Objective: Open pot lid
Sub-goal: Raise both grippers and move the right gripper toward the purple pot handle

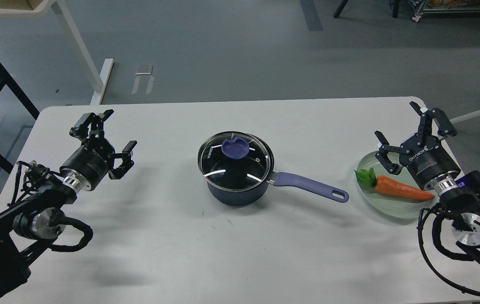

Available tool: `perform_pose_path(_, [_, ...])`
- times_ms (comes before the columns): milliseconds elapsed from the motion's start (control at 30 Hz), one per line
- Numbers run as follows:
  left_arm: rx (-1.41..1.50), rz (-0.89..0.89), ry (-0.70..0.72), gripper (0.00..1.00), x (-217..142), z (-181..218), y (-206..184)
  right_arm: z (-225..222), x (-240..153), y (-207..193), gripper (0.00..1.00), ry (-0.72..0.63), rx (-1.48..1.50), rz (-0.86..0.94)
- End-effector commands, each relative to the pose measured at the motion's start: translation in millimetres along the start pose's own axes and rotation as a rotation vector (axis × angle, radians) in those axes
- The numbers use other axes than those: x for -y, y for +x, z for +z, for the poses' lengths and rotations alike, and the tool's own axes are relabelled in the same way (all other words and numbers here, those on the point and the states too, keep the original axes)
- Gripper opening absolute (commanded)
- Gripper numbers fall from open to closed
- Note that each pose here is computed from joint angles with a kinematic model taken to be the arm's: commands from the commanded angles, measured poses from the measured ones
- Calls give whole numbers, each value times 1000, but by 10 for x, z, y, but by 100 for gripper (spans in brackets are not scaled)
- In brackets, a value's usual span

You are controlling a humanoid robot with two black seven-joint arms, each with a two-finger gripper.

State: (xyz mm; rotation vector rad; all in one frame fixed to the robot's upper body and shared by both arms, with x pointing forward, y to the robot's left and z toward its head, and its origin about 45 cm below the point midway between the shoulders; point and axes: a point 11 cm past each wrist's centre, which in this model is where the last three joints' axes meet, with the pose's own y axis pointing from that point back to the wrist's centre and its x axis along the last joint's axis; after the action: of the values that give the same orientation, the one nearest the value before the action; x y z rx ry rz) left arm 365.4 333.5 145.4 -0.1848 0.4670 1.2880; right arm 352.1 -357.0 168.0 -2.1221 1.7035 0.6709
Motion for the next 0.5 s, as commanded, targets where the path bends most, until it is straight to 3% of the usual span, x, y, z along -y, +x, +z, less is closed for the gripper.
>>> perform_pose_path(0, [5,10,-7,99,-5,33,30,-41,-7,20,100,5,-8,3])
perform_pose_path(167, [36,20,7,99,-49,87,112,-204,13,16,100,8,-82,-18])
perform_pose_path(267, [83,41,7,99,-86,215,239,-563,99,-87,100,22,-237,-88])
perform_pose_path(467, [133,46,-40,99,-39,530,315,-1225,170,-606,100,38,-590,-302])
